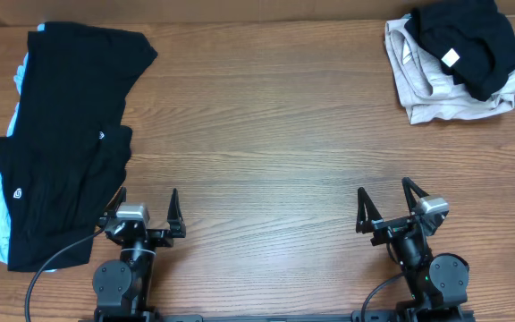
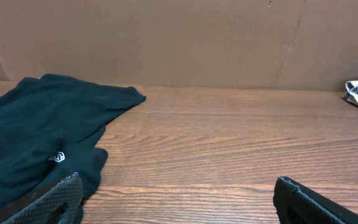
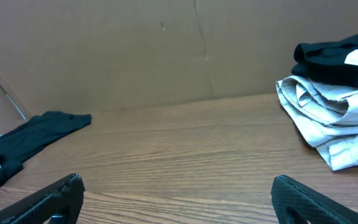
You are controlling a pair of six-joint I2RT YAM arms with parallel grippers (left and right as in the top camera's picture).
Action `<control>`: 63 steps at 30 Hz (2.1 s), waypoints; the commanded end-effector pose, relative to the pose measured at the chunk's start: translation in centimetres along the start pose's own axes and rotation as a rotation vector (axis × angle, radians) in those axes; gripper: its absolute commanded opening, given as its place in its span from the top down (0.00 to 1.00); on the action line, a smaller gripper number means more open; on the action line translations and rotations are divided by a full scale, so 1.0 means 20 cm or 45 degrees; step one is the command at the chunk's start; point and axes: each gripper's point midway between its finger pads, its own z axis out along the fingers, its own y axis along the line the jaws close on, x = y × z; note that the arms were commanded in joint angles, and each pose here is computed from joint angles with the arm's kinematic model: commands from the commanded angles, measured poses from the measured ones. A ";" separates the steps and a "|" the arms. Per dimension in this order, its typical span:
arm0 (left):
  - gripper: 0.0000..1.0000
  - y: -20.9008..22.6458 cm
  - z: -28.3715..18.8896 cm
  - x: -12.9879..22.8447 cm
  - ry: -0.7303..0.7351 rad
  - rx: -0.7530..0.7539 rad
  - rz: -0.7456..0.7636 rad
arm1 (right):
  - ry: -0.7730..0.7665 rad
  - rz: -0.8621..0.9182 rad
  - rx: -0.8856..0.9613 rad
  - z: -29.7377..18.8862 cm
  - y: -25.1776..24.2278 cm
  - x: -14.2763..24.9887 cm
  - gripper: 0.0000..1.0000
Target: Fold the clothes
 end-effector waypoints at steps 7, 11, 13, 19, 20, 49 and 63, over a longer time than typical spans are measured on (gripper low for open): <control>0.00 0.04 0.00 0.00 -0.010 -0.060 0.015 | -0.007 0.000 0.010 0.00 -0.01 0.01 0.00; 0.00 0.04 0.00 0.00 -0.009 -0.055 0.014 | -0.021 -0.001 0.005 0.00 0.00 -0.01 0.00; 0.00 0.04 0.00 0.00 -0.010 -0.056 0.014 | -0.027 -0.003 -0.008 0.00 0.00 -0.01 0.00; 0.00 0.00 0.00 -0.04 -0.044 0.011 0.007 | -0.023 -0.005 -0.044 0.00 0.03 -0.01 0.00; 0.00 -0.02 0.00 -0.06 -0.065 0.038 0.009 | -0.031 -0.007 -0.046 0.00 0.03 -0.02 0.00; 0.00 0.00 0.03 -0.58 0.405 -0.073 0.038 | 0.240 -0.087 -0.153 0.24 0.24 -0.63 0.00; 0.00 0.11 0.38 -0.21 1.162 -0.034 -0.021 | 0.666 0.093 -0.452 0.61 0.35 -0.30 0.00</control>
